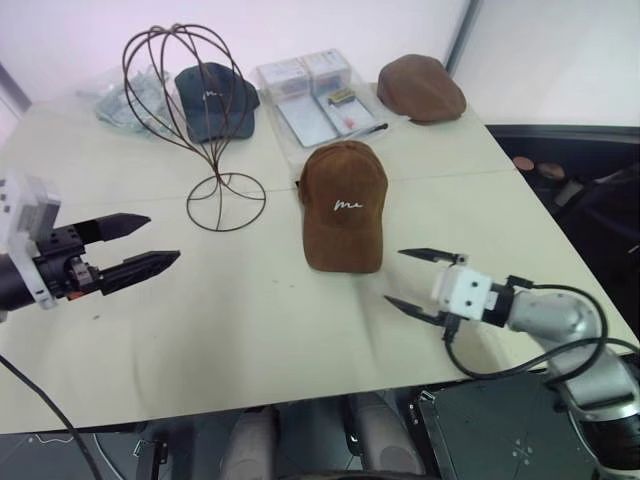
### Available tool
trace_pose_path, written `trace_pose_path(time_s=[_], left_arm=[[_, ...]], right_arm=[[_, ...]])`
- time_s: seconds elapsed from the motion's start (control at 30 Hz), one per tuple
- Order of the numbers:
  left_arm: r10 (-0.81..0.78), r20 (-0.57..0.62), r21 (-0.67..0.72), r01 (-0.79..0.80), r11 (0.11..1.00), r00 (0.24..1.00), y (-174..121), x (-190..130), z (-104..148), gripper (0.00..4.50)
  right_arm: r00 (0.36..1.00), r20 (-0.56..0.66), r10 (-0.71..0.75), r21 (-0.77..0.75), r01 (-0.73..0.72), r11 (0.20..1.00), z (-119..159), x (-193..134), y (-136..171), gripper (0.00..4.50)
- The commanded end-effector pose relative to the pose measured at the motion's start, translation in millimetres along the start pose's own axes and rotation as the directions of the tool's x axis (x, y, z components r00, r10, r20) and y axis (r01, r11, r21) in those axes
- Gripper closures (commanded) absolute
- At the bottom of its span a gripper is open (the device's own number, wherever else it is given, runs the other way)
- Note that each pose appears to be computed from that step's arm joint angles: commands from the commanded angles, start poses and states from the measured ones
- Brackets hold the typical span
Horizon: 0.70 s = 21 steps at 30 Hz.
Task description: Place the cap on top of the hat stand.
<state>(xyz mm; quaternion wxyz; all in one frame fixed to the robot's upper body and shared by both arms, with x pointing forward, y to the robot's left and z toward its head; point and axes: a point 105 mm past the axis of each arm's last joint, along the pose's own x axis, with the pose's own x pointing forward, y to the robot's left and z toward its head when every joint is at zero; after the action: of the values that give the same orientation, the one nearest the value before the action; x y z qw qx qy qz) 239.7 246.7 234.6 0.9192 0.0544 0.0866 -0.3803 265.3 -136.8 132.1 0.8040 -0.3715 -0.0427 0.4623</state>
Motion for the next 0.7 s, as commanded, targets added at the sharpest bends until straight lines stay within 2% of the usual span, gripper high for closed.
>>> trace_pose_path(time_s=[0.03, 0.17, 0.3, 0.47, 0.7], left_arm=[[0.021, 0.018, 0.045, -0.022, 0.999, 1.000, 2, -2, 11, 0.00], [0.029, 0.030, 0.040, -0.030, 0.999, 0.999, 1, -2, 13, 0.00], [0.039, 0.021, 0.036, -0.039, 0.999, 0.999, 1, -2, 10, 0.00], [0.054, 0.026, 0.028, -0.055, 0.998, 0.998, 2, -3, 9, 0.00], [0.074, 0.023, 0.034, -0.075, 0.997, 0.997, 3, -7, 12, 0.00]], right_arm=[[0.999, 0.031, -0.009, -0.084, 0.011, 0.996, 9, 8, 2, 0.58], [0.998, 0.043, -0.039, -0.190, 0.046, 0.981, 0, 23, 2, 0.58], [0.996, 0.056, -0.063, -0.381, 0.079, 0.921, -12, 37, 0, 0.58], [0.996, 0.067, -0.062, -0.641, 0.091, 0.762, -42, 36, 1, 0.58], [0.985, 0.103, -0.139, -0.717, 0.170, 0.676, -67, 36, -10, 0.58]])
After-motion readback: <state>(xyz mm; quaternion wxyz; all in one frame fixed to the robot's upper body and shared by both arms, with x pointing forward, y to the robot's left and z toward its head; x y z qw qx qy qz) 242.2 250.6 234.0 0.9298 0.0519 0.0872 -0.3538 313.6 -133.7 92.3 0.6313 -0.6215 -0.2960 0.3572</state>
